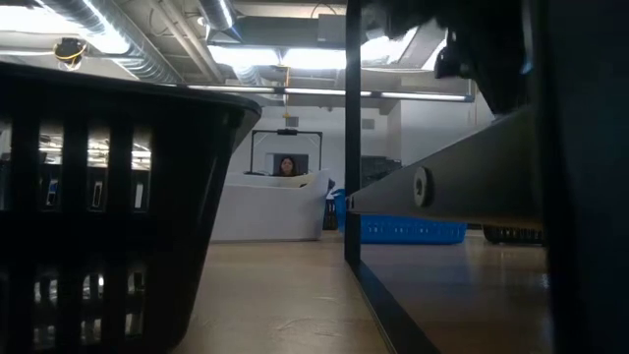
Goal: Stack baskets on shelf by color
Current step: Put the bottom black bin on the shelf
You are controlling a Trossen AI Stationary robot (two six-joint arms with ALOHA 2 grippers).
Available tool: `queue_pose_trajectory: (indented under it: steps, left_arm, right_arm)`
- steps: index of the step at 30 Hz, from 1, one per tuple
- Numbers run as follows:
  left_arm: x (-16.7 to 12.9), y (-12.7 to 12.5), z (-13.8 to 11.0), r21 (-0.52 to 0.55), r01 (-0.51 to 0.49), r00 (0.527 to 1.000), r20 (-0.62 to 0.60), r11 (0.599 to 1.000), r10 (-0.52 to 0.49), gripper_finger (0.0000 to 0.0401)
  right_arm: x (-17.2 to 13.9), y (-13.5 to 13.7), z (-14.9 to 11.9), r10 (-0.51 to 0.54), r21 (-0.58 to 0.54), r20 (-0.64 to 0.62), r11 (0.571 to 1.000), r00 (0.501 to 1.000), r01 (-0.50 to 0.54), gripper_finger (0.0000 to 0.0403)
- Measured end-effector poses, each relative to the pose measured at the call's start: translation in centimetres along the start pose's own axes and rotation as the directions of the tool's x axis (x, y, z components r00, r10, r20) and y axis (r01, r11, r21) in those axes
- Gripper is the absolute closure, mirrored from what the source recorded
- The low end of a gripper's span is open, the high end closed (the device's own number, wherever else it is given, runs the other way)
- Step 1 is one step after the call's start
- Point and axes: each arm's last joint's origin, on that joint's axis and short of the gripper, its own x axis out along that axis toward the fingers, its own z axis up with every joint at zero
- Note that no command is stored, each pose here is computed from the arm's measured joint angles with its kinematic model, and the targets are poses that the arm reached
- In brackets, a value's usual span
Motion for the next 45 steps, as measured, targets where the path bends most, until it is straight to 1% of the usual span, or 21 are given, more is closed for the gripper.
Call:
queue_pose_trajectory:
  steps: [3,6,10,14,17,19,21,22,25,28,30,31,33,37,39,42,45]
  left_arm:
    - [0.0,0.1,-1.0,-0.118,-0.019,0.996,-0.094,0.993,0.008,0.0299]
    - [-0.2,0.1,-1.6,-0.25,-0.049,0.987,-0.159,0.967,0.009,0.0299]
    - [-0.2,-0.3,-2.0,-0.336,-0.063,0.98,-0.2,0.94,-0.006,0.0299]
    - [-0.3,-1.0,-2.0,-0.436,-0.026,0.977,-0.203,0.899,-0.07,0.0299]
    - [-0.5,-1.5,-2.1,-0.494,-0.019,0.976,-0.199,0.869,-0.091,0.0299]
    - [-0.4,-1.9,-2.0,-0.516,-0.018,0.976,-0.197,0.857,-0.098,0.0299]
    - [0.2,-2.6,-1.8,-0.517,-0.025,0.974,-0.206,0.856,-0.095,0.0299]
    - [0.6,-3.0,-1.8,-0.507,-0.026,0.971,-0.217,0.861,-0.099,0.0299]
    - [1.6,-4.6,-1.8,-0.459,-0.021,0.961,-0.255,0.888,-0.109,0.0299]
    - [3.2,-7.1,-1.9,-0.366,0.001,0.943,-0.31,0.931,-0.123,0.0299]
    - [4.7,-8.9,-2.0,-0.331,0.008,0.933,-0.337,0.944,-0.126,0.0299]
    - [5.5,-9.7,-2.0,-0.326,0.01,0.93,-0.345,0.945,-0.128,0.0299]
    - [6.9,-11.2,-2.1,-0.341,-0.002,0.923,-0.362,0.94,-0.129,0.0299]
    - [9.7,-13.9,-2.5,-0.385,0.025,0.899,-0.395,0.922,-0.19,0.0299]
    - [10.8,-14.9,-2.9,-0.401,0.016,0.884,-0.423,0.916,-0.2,0.0299]
    - [11.6,-16.0,-3.4,-0.412,0.002,0.874,-0.443,0.911,-0.202,0.0299]
    - [12.4,-16.9,-3.9,-0.425,-0.031,0.863,-0.468,0.905,-0.189,0.0299]
  right_arm:
    - [-2.4,-0.5,-0.9,-0.018,0.025,0.091,1.0,0.996,0.016,0.0403]
    - [-4.7,-1.1,-2.0,-0.026,0.054,0.182,0.998,0.983,0.017,0.0403]
    - [-8.0,-2.1,-3.8,-0.041,0.08,0.31,0.997,0.95,0.017,0.0403]
    - [-11.1,-3.3,-5.8,-0.071,0.096,0.449,0.995,0.891,0.03,0.0403]
    - [-13.3,-4.4,-7.5,-0.1,0.101,0.543,0.993,0.834,0.054,0.0403]
    - [-14.5,-5.1,-8.6,-0.115,0.096,0.593,0.993,0.797,0.072,0.0403]
    - [-15.6,-5.8,-9.7,-0.13,0.092,0.637,0.991,0.76,0.092,0.0403]
    - [-16.1,-6.1,-10.2,-0.135,0.084,0.656,0.991,0.742,0.106,0.0403]
    - [-17.5,-7.0,-11.7,-0.135,0.067,0.704,0.99,0.697,0.125,0.0403]
    - [-18.6,-7.6,-12.9,-0.102,0.027,0.751,0.992,0.653,0.125,0.0403]
    - [-19.2,-7.9,-13.5,-0.08,-0.011,0.773,0.99,0.63,0.139,0.0403]
    - [-19.4,-8.0,-13.8,-0.06,-0.035,0.778,0.99,0.625,0.139,0.0403]
    - [-19.7,-8.1,-14.3,-0.007,-0.099,0.774,0.986,0.634,0.132,0.0403]
    - [-19.9,-8.2,-14.9,0.08,-0.217,0.754,0.967,0.651,0.132,0.0403]
    - [-20.0,-8.2,-15.1,0.11,-0.26,0.746,0.956,0.657,0.135,0.0403]
    - [-20.0,-8.2,-15.2,0.133,-0.302,0.738,0.942,0.662,0.147,0.0403]
    - [-20.0,-8.2,-15.3,0.136,-0.314,0.735,0.937,0.664,0.156,0.0403]
